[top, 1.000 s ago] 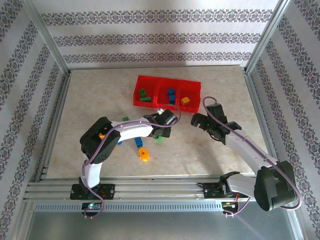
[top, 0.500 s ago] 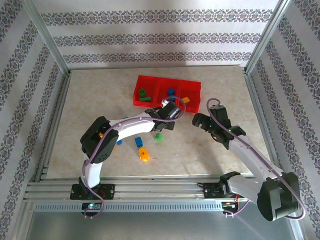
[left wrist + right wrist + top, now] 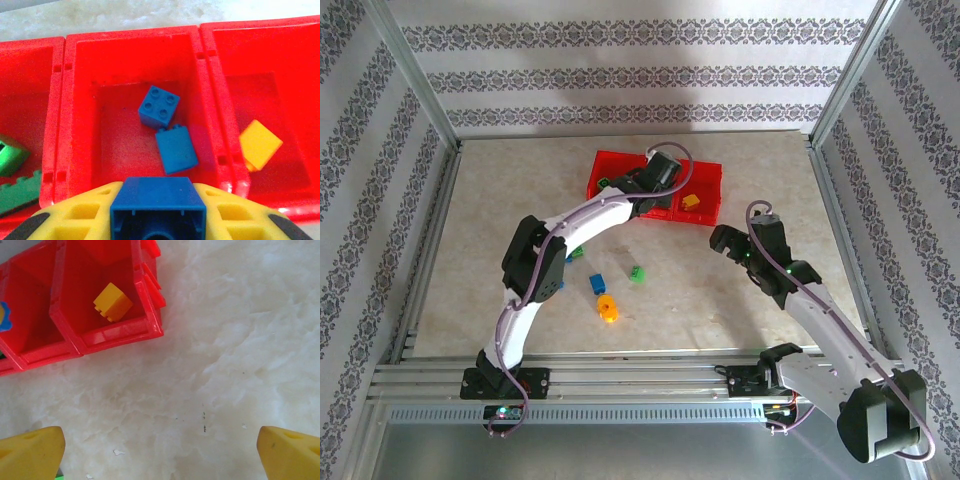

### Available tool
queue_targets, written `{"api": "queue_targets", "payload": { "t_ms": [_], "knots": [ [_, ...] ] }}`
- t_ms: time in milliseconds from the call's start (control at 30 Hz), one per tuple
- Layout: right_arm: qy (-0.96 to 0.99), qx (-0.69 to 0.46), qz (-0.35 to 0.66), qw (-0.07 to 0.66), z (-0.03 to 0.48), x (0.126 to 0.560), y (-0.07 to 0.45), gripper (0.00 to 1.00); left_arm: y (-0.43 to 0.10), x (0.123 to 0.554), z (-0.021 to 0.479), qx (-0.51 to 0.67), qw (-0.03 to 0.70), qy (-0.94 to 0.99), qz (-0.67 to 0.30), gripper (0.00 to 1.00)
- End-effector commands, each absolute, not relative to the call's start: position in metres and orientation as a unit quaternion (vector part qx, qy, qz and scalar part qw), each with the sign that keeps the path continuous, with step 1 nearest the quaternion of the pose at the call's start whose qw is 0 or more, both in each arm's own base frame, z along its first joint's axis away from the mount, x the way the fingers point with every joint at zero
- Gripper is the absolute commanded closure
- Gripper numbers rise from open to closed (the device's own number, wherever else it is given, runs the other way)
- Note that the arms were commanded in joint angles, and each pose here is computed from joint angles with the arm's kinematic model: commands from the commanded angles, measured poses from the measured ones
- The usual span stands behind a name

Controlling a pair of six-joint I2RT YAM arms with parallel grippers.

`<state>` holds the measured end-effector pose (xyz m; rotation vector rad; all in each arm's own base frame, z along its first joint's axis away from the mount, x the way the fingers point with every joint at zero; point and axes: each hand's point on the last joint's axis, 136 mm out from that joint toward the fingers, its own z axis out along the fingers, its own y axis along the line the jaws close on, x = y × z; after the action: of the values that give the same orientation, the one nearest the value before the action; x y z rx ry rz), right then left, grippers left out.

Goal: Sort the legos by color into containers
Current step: Place the lego in the container.

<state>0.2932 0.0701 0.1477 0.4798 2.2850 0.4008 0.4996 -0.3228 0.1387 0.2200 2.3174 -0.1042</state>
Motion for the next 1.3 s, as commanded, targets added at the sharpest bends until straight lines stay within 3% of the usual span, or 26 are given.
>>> {"api": "queue_targets", "payload": {
  "t_ms": [0,400,833,1000,1267],
  "knots": [
    [0.885,0.180,0.172,0.394,0.155,0.295,0.072,0.02,-0.311,0.510,0.131,0.101,0.379,0.920,-0.009,0.72],
    [0.875,0.182,0.198,0.402,0.165,0.298,0.078,0.02,-0.303,0.528,0.106,0.105,0.366,0.924,0.037,0.71],
    [0.874,0.176,0.198,0.408,0.169,0.292,0.077,0.02,-0.305,0.528,0.082,0.102,0.347,0.932,0.041,0.62],
    [0.874,0.171,0.198,0.409,0.170,0.290,0.077,0.02,-0.303,0.527,0.085,0.097,0.347,0.932,0.041,0.51],
    [0.875,0.166,0.203,0.408,0.173,0.289,0.080,0.02,-0.308,0.520,0.118,0.090,0.359,0.929,0.015,0.49]
  ]
}}
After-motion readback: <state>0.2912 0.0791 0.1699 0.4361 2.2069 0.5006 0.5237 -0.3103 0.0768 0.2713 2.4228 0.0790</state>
